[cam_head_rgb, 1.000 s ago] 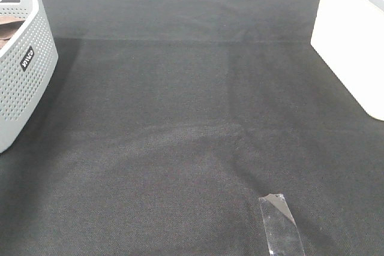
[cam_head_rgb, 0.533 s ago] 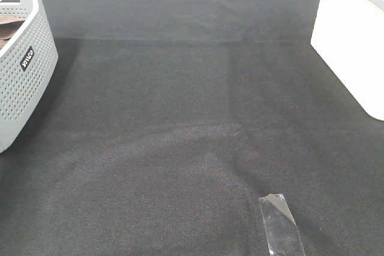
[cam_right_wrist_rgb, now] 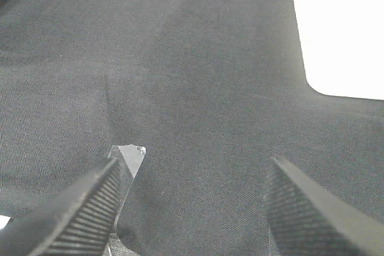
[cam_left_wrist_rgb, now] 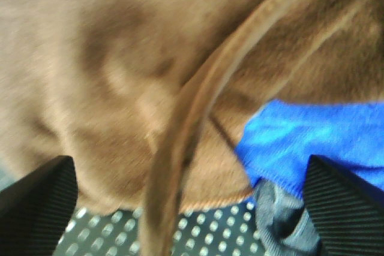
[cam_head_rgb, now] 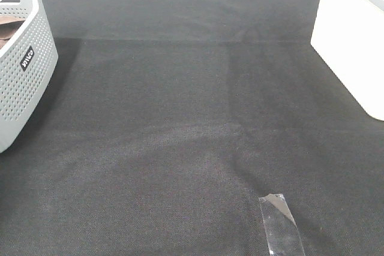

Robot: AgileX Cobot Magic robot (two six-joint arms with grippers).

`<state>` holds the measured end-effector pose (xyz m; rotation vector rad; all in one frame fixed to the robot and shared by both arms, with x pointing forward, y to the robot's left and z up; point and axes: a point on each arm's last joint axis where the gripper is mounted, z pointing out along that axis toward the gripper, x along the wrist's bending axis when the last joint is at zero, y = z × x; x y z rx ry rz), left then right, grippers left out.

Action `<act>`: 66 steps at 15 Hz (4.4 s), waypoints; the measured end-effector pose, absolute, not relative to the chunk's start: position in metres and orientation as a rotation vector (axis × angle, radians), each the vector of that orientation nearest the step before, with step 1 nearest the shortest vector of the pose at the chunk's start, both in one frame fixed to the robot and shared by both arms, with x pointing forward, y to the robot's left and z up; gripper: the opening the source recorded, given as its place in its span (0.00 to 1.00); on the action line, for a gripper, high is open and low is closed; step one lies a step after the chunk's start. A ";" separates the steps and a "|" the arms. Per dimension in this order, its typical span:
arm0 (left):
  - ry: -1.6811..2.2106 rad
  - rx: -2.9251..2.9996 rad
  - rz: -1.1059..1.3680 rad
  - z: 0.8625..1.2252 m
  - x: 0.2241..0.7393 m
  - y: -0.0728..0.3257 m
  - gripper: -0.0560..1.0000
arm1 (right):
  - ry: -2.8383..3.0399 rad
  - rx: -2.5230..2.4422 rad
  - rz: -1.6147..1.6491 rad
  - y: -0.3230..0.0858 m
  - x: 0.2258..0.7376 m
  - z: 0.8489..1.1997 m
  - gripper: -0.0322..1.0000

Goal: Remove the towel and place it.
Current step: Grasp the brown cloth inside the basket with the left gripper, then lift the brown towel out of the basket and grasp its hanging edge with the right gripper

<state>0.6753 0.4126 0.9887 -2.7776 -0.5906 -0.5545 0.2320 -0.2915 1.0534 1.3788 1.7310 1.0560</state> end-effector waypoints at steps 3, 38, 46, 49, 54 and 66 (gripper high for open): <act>-0.593 -2.781 -0.549 0.987 0.676 0.412 0.53 | 1.731 1.379 1.056 -0.292 0.232 1.053 0.66; -0.877 -3.342 -2.077 1.301 0.470 0.209 0.05 | 2.097 0.791 1.536 -0.228 0.356 1.083 0.66; -0.222 -3.618 -1.856 1.258 0.481 0.086 0.05 | 2.239 0.560 1.828 -0.199 0.450 1.022 0.66; -0.169 -3.633 -1.866 1.250 0.485 0.069 0.05 | 2.286 0.590 1.840 -0.195 0.480 1.005 0.66; -0.169 -3.628 -1.919 1.250 0.488 0.065 0.05 | 2.375 0.467 1.900 -0.155 0.504 0.999 0.66; -0.317 -3.638 -1.860 1.246 0.491 0.066 0.05 | 2.464 0.682 1.799 -0.142 0.515 0.980 0.03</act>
